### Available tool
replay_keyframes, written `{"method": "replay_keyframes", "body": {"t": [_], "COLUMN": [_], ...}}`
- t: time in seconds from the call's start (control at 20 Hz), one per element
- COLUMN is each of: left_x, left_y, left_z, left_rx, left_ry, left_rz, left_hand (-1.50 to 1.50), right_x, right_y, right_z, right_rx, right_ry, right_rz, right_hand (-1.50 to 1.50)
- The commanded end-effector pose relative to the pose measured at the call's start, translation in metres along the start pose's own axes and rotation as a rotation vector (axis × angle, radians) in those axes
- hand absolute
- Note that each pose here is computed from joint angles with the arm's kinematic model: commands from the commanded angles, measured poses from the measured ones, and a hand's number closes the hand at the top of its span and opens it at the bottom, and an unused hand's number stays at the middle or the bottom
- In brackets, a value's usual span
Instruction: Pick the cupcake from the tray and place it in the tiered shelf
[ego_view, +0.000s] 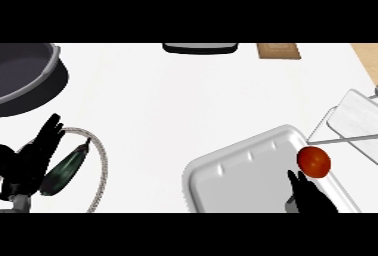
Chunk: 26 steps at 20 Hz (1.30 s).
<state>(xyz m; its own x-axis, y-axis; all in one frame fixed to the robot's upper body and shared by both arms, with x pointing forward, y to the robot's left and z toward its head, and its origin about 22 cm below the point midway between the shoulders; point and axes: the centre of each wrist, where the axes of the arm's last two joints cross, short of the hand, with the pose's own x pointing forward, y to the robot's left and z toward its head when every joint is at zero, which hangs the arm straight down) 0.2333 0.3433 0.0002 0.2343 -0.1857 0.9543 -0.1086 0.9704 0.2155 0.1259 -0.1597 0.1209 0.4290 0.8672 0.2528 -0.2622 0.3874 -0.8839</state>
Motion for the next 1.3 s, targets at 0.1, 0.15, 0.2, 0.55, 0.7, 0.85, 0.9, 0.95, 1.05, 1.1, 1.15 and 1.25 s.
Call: {"method": "replay_keyframes", "body": {"t": [0.1,0.15,0.2,0.55,0.7,0.85,0.9,0.95,1.05,1.1,1.15,1.25], "left_x": [-0.004,0.001,-0.002,-0.005,0.004,-0.006,0.005,-0.009,-0.004,0.01,0.017,-0.02], "left_y": [-0.009,0.003,-0.002,0.0,0.015,0.012,0.016,-0.002,-0.018,-0.007,0.022,0.009], "left_z": [-0.003,0.005,-0.001,-0.008,-0.006,0.018,0.009,-0.004,-0.005,0.008,0.002,-0.003], "left_rx": [-0.008,-0.011,-0.014,0.003,0.021,-0.006,0.005,0.014,0.001,0.005,0.009,0.015], "left_ry": [0.005,0.003,0.005,0.005,0.007,0.0,0.023,0.013,0.002,0.002,-0.001,0.004], "left_rz": [0.003,-0.005,0.021,0.012,-0.001,0.013,-0.003,-0.007,0.007,0.012,0.006,0.002], "left_hand": [0.0,0.0,0.0,0.0,0.0,0.0,0.0,0.0,0.0,0.0,0.0,0.0], "right_x": [0.006,-0.003,-0.001,0.0,0.004,0.004,0.0,-0.016,-0.001,-0.02,-0.012,0.004], "right_y": [-0.011,-0.012,-0.02,0.01,-0.008,0.01,0.004,0.009,0.014,0.017,0.012,0.013], "right_z": [-0.02,-0.011,-0.018,-0.042,-0.044,-0.043,-0.046,-0.06,-0.054,-0.056,-0.048,-0.042], "right_rx": [0.068,0.067,0.068,0.07,0.077,0.096,0.094,0.087,0.101,0.124,0.122,0.129], "right_ry": [0.167,0.193,0.172,0.15,0.149,0.15,0.16,0.159,0.17,0.172,0.18,0.136], "right_rz": [0.11,0.101,0.111,0.117,0.105,0.102,0.116,0.111,0.105,0.09,0.092,0.049], "right_hand": [-1.5,-1.5,-1.5,-1.5,-1.5,-1.5,-1.5,-1.5,-1.5,1.5,1.5,1.5]}}
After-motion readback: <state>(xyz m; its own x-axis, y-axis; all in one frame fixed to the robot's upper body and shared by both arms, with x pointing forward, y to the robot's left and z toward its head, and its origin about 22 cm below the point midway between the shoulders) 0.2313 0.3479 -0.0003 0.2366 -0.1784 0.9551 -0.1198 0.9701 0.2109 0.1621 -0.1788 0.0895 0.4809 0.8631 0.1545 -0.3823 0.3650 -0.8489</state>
